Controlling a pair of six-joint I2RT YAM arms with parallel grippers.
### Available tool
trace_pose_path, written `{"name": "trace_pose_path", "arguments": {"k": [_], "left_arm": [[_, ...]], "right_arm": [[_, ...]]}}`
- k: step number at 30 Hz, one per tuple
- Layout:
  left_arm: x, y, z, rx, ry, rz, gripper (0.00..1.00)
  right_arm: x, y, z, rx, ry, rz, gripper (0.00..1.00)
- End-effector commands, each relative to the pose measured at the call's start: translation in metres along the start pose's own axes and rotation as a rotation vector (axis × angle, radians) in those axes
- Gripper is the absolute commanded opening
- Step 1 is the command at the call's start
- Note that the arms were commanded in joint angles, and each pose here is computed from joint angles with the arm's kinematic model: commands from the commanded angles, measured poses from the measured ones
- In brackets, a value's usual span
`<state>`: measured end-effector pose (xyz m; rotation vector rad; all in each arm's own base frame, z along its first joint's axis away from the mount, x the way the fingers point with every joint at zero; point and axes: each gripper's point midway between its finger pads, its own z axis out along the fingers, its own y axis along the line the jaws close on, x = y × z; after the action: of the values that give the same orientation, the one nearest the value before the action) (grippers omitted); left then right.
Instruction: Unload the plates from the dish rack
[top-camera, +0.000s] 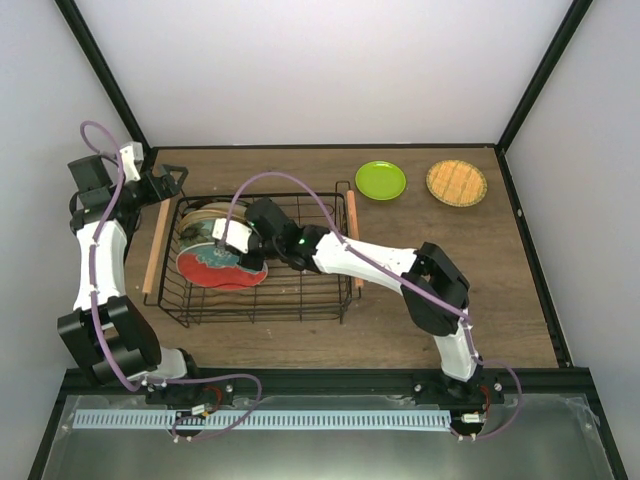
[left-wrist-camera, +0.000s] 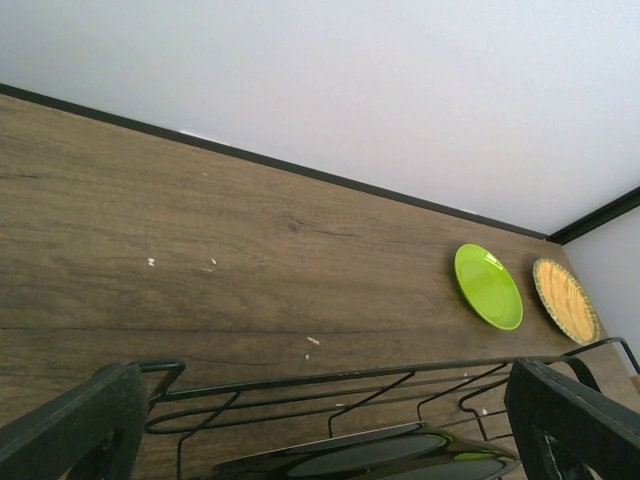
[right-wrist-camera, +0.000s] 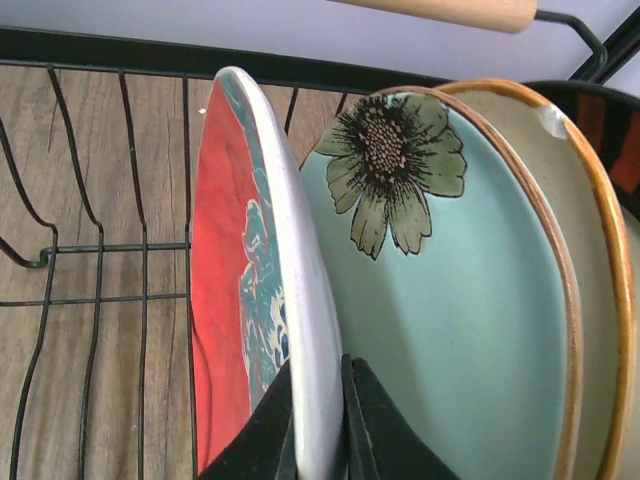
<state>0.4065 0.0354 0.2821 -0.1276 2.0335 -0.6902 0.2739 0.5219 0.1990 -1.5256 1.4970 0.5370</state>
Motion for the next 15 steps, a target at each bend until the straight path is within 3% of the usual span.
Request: {"name": "trace_pose_path", "arguments": {"k": [1, 15], "left_arm": [[0.000, -0.007, -0.001, 0.025, -0.008, 0.034, 1.00], [0.001, -0.006, 0.001, 0.033, -0.003, 0.020, 1.00]], "right_arm": [[-0.033, -0.011, -0.013, 0.118, -0.062, -0.112, 0.01], [-0.126, -0.061, -0.100, 0.373, -0.194, -0.234, 0.01]]}}
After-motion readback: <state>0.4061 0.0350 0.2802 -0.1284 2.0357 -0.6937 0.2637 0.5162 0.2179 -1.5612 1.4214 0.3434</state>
